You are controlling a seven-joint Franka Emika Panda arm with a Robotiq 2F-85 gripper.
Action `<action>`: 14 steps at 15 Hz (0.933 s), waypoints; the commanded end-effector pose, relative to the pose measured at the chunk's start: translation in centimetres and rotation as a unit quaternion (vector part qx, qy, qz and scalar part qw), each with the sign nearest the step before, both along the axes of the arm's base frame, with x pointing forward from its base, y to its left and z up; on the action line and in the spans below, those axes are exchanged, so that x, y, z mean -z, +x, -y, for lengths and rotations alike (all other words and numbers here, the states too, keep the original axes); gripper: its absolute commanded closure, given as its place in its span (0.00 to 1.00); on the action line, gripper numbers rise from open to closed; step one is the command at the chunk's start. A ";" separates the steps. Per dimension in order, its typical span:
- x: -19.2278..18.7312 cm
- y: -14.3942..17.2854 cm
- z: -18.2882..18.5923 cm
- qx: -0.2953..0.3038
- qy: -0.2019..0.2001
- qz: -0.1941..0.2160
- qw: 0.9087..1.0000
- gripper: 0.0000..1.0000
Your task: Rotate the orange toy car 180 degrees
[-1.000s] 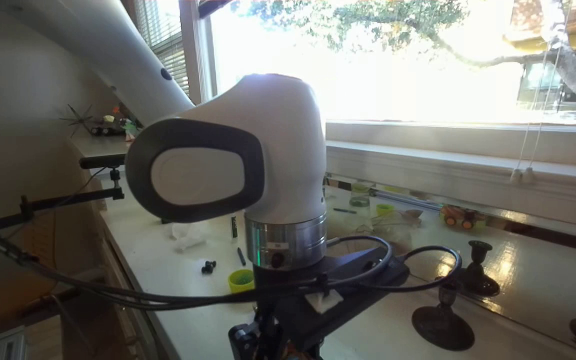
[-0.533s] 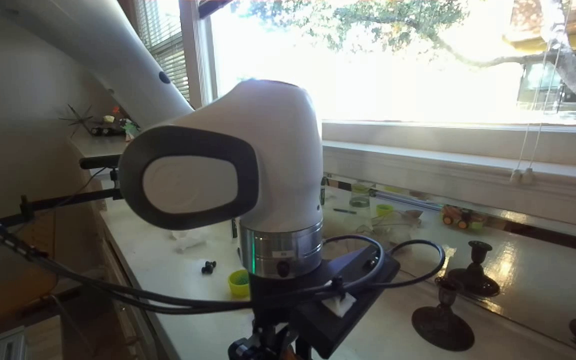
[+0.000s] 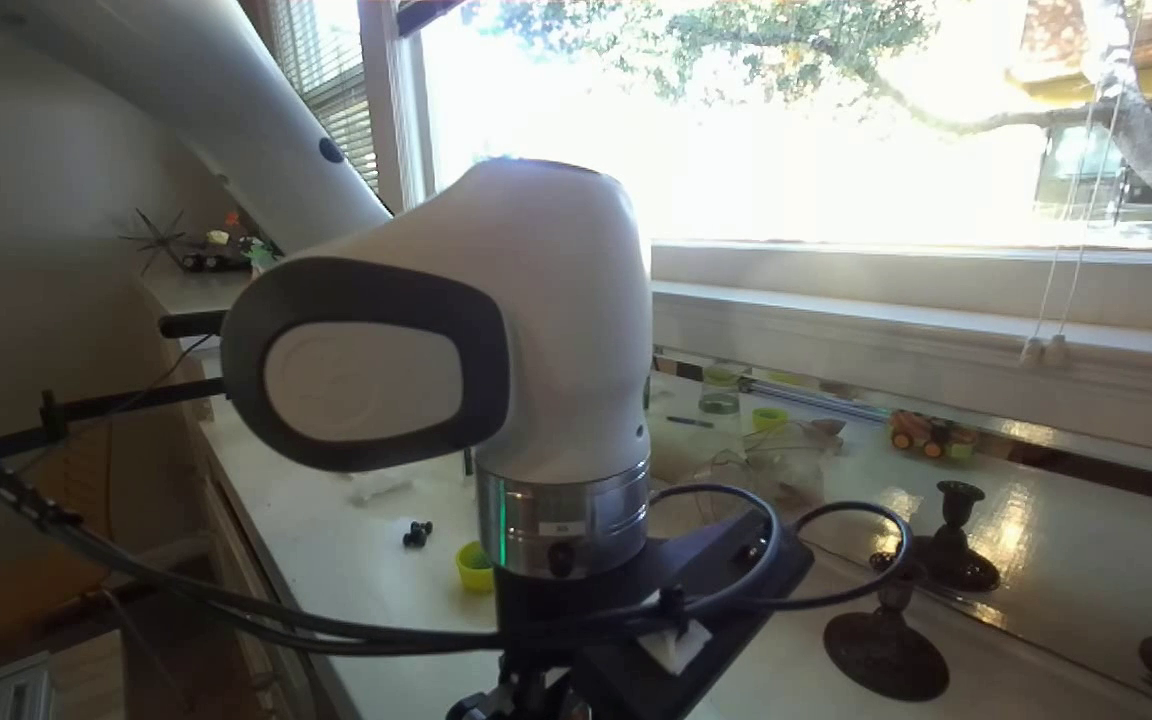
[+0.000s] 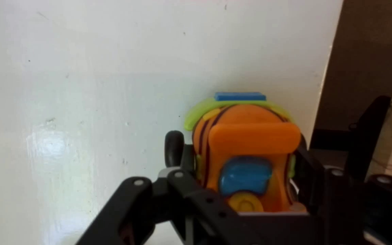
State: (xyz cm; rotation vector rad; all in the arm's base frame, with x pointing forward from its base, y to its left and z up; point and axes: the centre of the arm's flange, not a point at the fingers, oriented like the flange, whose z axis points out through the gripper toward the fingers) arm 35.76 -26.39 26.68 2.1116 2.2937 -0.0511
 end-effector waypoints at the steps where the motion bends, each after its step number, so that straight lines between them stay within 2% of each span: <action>1: -0.5 -0.9 0.8 0.022 0.001 -0.001 1.000 0.55; 6: -0.3 -1.3 1.7 0.052 0.001 0.000 0.999 0.55; 14: -0.3 -1.1 1.7 0.064 0.000 0.000 0.998 0.55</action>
